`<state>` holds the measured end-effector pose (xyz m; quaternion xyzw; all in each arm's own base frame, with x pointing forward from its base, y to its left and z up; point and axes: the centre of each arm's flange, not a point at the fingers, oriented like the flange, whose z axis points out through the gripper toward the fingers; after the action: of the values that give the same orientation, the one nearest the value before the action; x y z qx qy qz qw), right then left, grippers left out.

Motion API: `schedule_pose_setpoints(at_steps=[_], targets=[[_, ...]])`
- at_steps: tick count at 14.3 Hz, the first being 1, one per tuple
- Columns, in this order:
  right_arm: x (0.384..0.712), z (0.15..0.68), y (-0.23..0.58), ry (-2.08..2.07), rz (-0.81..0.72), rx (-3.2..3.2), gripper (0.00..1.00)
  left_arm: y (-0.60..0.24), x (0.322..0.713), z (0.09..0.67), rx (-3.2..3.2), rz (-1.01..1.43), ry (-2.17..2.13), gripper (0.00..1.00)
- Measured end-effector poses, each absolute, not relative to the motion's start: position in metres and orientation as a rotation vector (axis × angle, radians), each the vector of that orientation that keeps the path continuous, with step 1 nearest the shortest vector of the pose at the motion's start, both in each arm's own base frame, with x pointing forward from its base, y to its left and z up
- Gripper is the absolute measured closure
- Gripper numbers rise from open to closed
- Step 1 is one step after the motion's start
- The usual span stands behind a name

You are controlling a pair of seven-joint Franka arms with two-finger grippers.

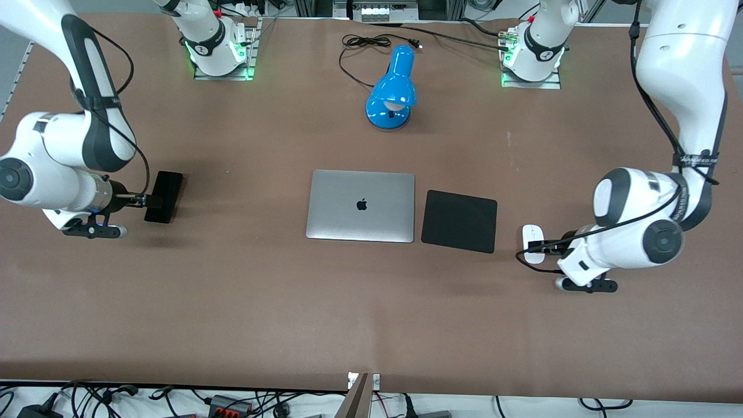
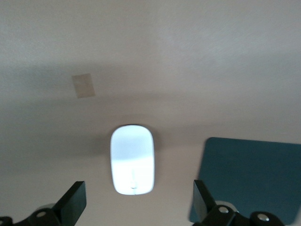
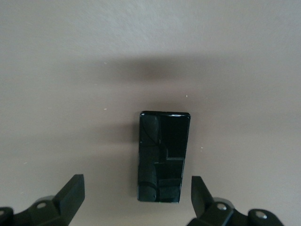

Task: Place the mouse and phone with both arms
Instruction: 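Lower the right gripper onto the phone while the left gripper reaches the mouse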

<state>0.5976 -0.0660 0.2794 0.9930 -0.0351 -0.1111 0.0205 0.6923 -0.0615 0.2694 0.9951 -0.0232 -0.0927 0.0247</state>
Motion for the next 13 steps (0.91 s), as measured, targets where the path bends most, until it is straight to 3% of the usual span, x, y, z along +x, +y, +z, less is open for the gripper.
schedule_pose_setpoints(at_steps=[7,13], targets=[[0.551,0.204,-0.091,-0.191,-0.275,3.091,0.00,-0.068,0.688,0.220,3.118,-0.361,-0.152,0.00],[0.546,0.188,-0.086,-0.264,-0.275,3.084,0.00,-0.076,0.684,0.201,3.111,-0.398,-0.170,0.00]])
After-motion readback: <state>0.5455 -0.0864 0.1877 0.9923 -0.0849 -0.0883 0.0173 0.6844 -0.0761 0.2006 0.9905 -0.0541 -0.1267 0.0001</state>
